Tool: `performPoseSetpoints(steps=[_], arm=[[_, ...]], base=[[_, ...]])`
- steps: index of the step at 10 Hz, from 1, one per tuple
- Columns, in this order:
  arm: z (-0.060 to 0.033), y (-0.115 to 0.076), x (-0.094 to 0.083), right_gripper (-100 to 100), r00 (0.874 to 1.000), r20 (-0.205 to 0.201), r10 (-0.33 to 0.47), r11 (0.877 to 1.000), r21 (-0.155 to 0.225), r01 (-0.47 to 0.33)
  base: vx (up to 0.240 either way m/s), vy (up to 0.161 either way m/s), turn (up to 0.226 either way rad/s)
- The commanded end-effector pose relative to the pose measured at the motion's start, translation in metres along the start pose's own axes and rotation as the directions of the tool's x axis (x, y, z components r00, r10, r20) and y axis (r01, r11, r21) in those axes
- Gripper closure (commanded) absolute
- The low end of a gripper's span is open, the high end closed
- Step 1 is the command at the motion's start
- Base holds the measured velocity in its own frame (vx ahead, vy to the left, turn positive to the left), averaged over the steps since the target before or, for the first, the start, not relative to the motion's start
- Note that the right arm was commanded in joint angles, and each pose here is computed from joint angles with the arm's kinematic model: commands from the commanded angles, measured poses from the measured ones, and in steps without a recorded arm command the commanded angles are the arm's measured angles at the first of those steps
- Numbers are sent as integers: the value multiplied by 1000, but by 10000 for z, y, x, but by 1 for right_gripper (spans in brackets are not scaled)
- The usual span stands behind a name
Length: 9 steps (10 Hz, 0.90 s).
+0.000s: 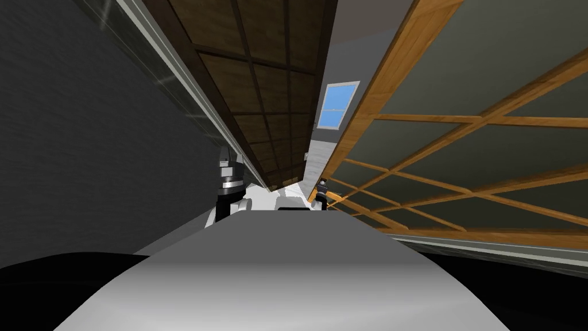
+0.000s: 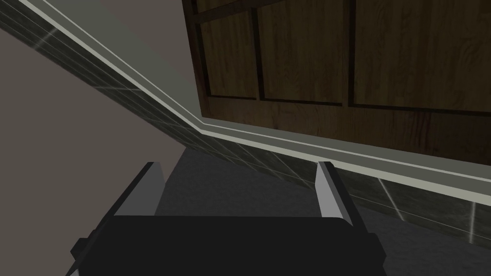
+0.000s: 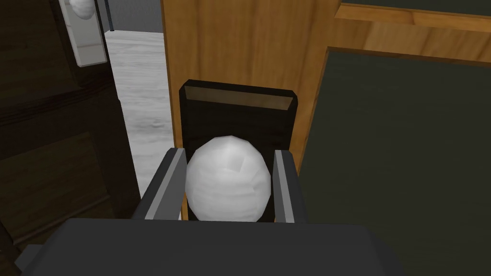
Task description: Push the door open
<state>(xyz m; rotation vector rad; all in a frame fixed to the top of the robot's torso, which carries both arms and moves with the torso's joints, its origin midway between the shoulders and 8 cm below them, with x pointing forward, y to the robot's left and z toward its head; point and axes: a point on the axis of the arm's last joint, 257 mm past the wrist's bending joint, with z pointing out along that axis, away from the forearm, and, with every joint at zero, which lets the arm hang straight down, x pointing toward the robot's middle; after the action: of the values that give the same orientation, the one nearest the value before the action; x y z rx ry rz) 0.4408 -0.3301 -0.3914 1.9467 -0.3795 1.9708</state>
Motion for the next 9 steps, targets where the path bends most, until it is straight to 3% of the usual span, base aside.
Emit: performPoseSetpoints(steps=[1,3,4,7,9], arm=[[65,254,31,100,1000,-15,-11,999,-46,11],[98,438,42,100,1000,-17,-14,996,-90,13],[107,435,63,100,1000,-22,-12,996,-91,10],[130,719,58,100,1000,-20,-18,987,-159,14],[130,719,58,100,1000,-20,-18,987,-159,14]], base=[[77,-15,96],[80,-24,93],[70,-19,0],[84,-23,77],[52,-16,21]])
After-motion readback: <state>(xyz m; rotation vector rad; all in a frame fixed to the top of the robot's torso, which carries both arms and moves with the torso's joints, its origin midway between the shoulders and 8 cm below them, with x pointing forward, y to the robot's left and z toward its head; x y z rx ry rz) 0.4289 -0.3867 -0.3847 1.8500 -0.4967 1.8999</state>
